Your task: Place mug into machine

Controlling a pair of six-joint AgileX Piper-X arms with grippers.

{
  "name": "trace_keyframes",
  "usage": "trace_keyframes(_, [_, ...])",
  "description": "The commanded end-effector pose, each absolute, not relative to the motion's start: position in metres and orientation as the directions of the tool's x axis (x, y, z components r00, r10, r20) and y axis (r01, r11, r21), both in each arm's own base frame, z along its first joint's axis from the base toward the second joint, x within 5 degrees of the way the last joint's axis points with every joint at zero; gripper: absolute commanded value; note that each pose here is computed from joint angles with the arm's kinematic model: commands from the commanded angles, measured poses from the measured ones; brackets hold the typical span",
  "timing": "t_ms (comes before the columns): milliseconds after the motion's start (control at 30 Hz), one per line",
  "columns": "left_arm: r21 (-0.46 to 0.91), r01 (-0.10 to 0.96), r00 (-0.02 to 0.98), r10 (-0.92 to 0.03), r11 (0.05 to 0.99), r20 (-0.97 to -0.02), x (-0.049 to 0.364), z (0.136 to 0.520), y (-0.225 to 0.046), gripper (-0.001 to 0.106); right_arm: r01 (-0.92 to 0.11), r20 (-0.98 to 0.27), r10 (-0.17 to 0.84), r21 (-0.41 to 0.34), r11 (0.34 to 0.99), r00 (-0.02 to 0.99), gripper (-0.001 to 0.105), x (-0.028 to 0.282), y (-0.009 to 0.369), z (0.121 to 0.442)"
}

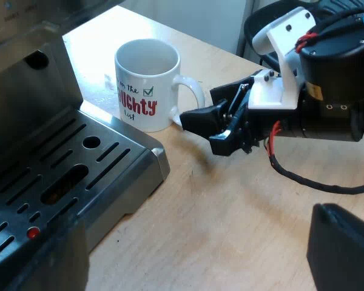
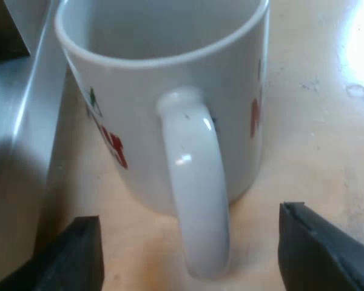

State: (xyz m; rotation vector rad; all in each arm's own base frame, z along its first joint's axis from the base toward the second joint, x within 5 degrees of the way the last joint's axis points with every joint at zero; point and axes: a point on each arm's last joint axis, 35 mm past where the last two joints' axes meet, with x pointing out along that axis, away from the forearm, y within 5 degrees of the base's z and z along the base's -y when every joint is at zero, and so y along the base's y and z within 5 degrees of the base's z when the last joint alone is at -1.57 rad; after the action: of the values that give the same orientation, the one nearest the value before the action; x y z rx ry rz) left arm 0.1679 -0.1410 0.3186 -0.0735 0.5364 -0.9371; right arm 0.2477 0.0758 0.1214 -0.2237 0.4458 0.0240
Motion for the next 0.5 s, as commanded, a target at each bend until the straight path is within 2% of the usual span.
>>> trace_keyframes(33, [-0.295, 0.748, 0.479, -0.791, 0.595, -0.38, 0.167, 0.325, -0.142, 0.077, -0.068, -0.403, -0.026, -0.216, 0.974, 0.915, 0.062, 0.257, 0.079, 0.127])
trace_keyframes(500, [-0.275, 0.758, 0.479, -0.791, 0.591, -0.38, 0.167, 0.325, -0.142, 0.077, -0.064, -0.469, -0.025, -0.174, 0.983, 0.883, 0.062, 0.289, 0.064, 0.128])
